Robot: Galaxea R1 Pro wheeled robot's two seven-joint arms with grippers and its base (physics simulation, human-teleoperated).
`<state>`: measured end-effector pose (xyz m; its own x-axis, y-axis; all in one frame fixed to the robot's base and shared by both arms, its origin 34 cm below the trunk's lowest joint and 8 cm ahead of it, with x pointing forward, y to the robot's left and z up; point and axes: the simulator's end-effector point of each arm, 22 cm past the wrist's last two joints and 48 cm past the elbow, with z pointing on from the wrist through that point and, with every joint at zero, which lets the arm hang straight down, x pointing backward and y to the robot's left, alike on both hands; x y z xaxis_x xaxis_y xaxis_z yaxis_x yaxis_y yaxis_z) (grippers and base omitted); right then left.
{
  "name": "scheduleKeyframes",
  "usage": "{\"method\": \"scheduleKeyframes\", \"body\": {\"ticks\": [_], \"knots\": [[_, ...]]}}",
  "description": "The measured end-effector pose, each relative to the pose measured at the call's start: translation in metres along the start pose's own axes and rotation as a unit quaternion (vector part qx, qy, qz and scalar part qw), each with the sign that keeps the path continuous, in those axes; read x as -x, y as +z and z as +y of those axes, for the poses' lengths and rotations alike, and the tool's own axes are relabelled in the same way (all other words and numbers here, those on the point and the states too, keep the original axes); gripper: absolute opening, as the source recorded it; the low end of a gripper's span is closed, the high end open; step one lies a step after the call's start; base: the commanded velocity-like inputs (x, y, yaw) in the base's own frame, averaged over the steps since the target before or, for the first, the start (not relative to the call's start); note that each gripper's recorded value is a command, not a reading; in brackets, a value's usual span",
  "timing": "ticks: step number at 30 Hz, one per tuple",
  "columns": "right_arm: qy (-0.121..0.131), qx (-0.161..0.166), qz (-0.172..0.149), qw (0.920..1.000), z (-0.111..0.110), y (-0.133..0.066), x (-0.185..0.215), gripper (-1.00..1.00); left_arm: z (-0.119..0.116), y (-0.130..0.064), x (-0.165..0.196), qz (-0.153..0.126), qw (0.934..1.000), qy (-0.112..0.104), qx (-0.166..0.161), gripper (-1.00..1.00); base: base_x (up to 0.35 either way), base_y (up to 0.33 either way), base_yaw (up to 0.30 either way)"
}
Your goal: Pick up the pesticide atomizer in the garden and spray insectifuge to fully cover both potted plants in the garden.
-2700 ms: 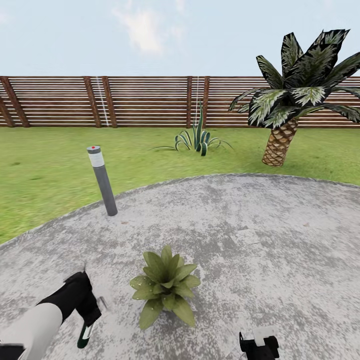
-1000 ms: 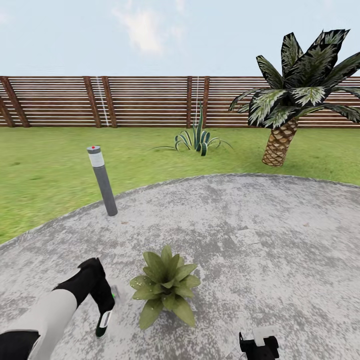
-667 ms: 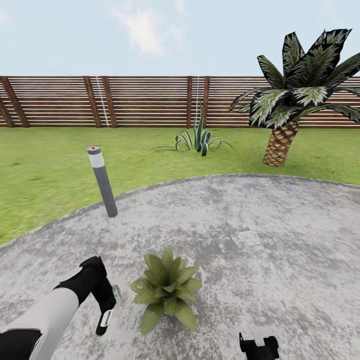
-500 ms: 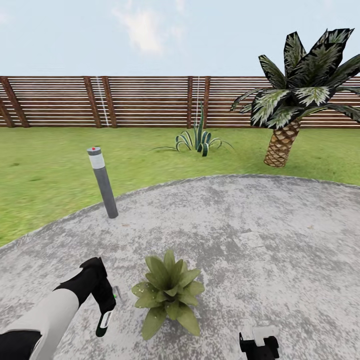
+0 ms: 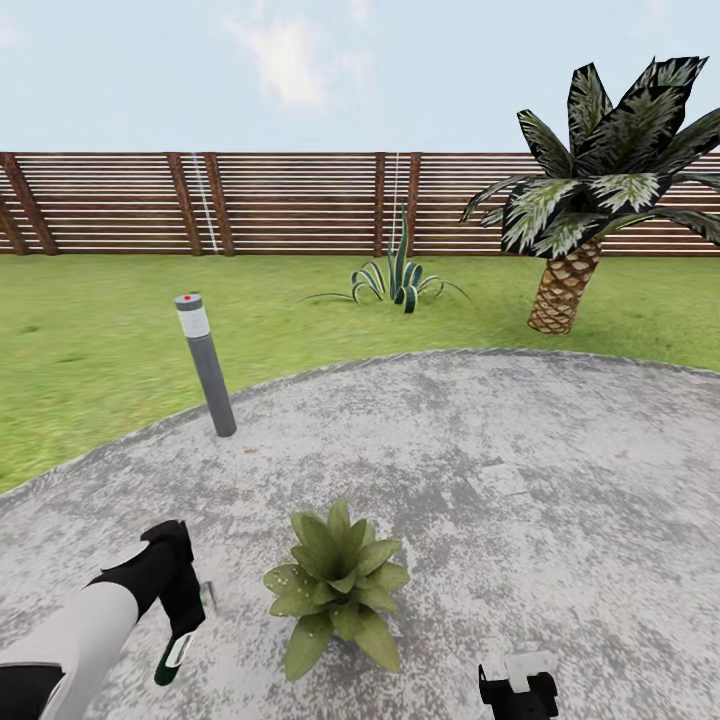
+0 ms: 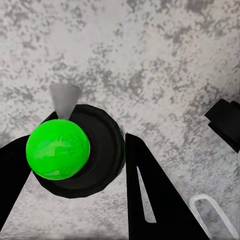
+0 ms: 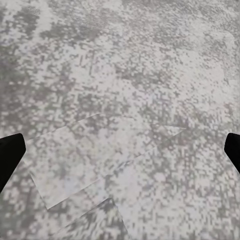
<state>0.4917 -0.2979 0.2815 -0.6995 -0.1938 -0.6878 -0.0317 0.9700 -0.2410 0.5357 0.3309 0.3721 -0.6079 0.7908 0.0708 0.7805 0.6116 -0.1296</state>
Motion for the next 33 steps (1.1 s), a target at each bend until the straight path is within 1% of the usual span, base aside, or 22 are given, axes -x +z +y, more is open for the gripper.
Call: {"method": "scheduleKeyframes", "body": {"ticks": [1, 4, 7, 12, 13, 14, 15, 16, 17, 21, 23, 25, 28, 31, 33], "knots": [[0.000, 0.000, 0.000, 1.0000, 0.000, 0.000, 0.000, 1.00, 0.000, 0.001, -0.003, 0.002, 1.0000, -0.001, -0.001, -1.00, 0.000, 0.000, 0.000], [0.000, 0.000, 0.000, 1.0000, 0.000, 0.000, 0.000, 1.00, -0.014, 0.016, -0.014, 0.014, 0.9998, 0.000, -0.014, -1.00, 0.000, 0.000, 0.000], [0.000, 0.000, 0.000, 1.0000, 0.000, 0.000, 0.000, 1.00, -0.022, 0.021, -0.015, 0.015, 0.9997, 0.002, -0.021, -1.00, 0.000, 0.000, 0.000], [0.000, 0.000, 0.000, 1.0000, 0.000, 0.000, 0.000, 1.00, -0.020, 0.018, -0.006, -0.001, 0.9998, -0.003, -0.018, -1.00, 0.000, 0.000, 0.000], [0.000, 0.000, 0.000, 1.0000, 0.000, 0.000, 0.000, 1.00, -0.018, 0.015, -0.002, -0.007, 0.9999, -0.003, -0.014, -1.00, 0.000, 0.000, 0.000], [0.002, -0.003, -0.002, 1.0000, -0.002, 0.000, 0.001, 1.00, -0.006, -0.002, 0.022, -0.060, 0.9981, -0.016, -0.003, -1.00, 0.000, 0.000, 0.000], [0.002, -0.003, -0.002, 1.0000, -0.002, 0.000, 0.001, 1.00, -0.003, -0.007, 0.029, -0.077, 0.9968, -0.023, -0.003, -1.00, 0.000, 0.000, 0.000], [0.004, -0.004, -0.003, 1.0000, -0.003, 0.000, 0.002, 1.00, -0.002, -0.009, 0.032, -0.086, 0.9959, -0.027, -0.004, -1.00, 0.000, 0.000, 0.000], [0.006, -0.005, -0.004, 1.0000, -0.004, 0.001, 0.002, 1.00, -0.002, -0.009, 0.032, -0.087, 0.9958, -0.027, -0.004, -1.00, 0.000, 0.000, 0.000], [0.010, -0.008, -0.022, 0.9997, -0.006, 0.005, 0.001, 1.00, -0.002, 0.001, 0.032, -0.089, 0.9957, -0.026, -0.004, -1.00, 0.000, 0.000, 0.000], [0.009, -0.011, -0.024, 0.9996, -0.009, 0.008, -0.004, 1.00, -0.002, 0.007, 0.034, -0.095, 0.9954, -0.013, -0.003, -1.00, 0.000, 0.000, 0.000], [0.008, -0.011, -0.023, 0.9996, -0.009, 0.011, -0.009, 1.00, 0.001, 0.013, 0.036, -0.099, 0.9950, -0.001, 0.006, -1.00, 0.000, 0.000, 0.000], [0.008, -0.011, -0.022, 0.9997, -0.008, 0.014, -0.016, 1.00, 0.004, 0.024, 0.034, -0.097, 0.9952, 0.001, 0.015, -1.00, 0.000, 0.000, 0.000], [0.008, -0.011, -0.022, 0.9997, -0.006, 0.017, -0.022, 1.00, 0.003, 0.033, 0.032, -0.097, 0.9952, 0.001, 0.015, -1.00, 0.000, 0.000, 0.000], [0.008, -0.011, -0.022, 0.9997, -0.006, 0.018, -0.022, 1.00, -0.008, 0.043, 0.027, -0.091, 0.9959, 0.001, 0.004, -1.00, 0.000, 0.000, 0.000]]}}
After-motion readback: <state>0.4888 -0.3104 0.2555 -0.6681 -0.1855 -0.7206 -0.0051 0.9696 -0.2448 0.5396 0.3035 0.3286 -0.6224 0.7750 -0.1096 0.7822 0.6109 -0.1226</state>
